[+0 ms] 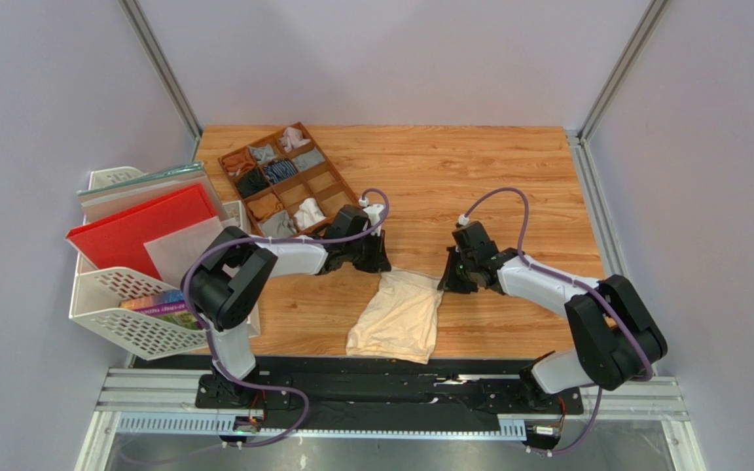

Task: Roll the underwear
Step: Adjust the underwear at the center of the board.

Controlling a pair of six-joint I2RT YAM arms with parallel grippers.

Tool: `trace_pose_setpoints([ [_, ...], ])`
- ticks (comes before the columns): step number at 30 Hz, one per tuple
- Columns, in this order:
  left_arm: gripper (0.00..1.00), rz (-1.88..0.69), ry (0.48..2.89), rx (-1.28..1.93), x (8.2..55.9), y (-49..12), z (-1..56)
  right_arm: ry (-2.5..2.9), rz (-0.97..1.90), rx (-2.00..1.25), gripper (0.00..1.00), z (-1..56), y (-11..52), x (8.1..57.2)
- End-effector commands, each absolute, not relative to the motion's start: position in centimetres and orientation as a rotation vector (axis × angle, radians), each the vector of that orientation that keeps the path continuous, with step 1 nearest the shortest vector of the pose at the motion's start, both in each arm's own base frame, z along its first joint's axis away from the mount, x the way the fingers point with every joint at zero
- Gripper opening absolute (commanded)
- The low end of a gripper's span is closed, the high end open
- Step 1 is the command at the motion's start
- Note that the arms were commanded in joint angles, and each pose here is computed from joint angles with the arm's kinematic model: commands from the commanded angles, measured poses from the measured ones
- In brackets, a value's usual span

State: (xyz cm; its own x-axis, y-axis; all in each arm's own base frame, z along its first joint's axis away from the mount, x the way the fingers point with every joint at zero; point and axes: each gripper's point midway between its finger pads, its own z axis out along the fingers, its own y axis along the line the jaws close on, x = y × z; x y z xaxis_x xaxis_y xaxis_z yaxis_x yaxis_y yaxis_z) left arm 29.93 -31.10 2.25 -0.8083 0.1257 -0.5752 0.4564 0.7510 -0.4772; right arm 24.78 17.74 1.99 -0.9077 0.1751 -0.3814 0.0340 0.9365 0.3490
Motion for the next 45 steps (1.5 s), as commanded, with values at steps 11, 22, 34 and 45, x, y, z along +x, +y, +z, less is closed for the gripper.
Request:
trace_pose_setpoints([
  [11, 0.12, -0.768, 2.392, 0.472, 34.5, -32.8, 5.5, 2.687, 0.325, 0.218, 0.0, 1.8, 15.4, 24.1],
  [22, 0.58, -0.841, 2.339, 0.35, 30.7, -31.6, 11.1, 2.682, 0.346, 0.221, 0.0, 1.9, 15.7, 24.1],
  [34, 0.51, -1.298, 2.249, 0.345, 25.8, -37.6, 12.0, 2.686, 0.355, 0.221, 0.0, 1.7, 15.7, 23.9],
  [45, 0.5, -1.272, 2.297, 0.266, 27.3, -39.3, 8.1, 2.691, 0.343, 0.225, 0.0, 1.5, 15.4, 23.6],
])
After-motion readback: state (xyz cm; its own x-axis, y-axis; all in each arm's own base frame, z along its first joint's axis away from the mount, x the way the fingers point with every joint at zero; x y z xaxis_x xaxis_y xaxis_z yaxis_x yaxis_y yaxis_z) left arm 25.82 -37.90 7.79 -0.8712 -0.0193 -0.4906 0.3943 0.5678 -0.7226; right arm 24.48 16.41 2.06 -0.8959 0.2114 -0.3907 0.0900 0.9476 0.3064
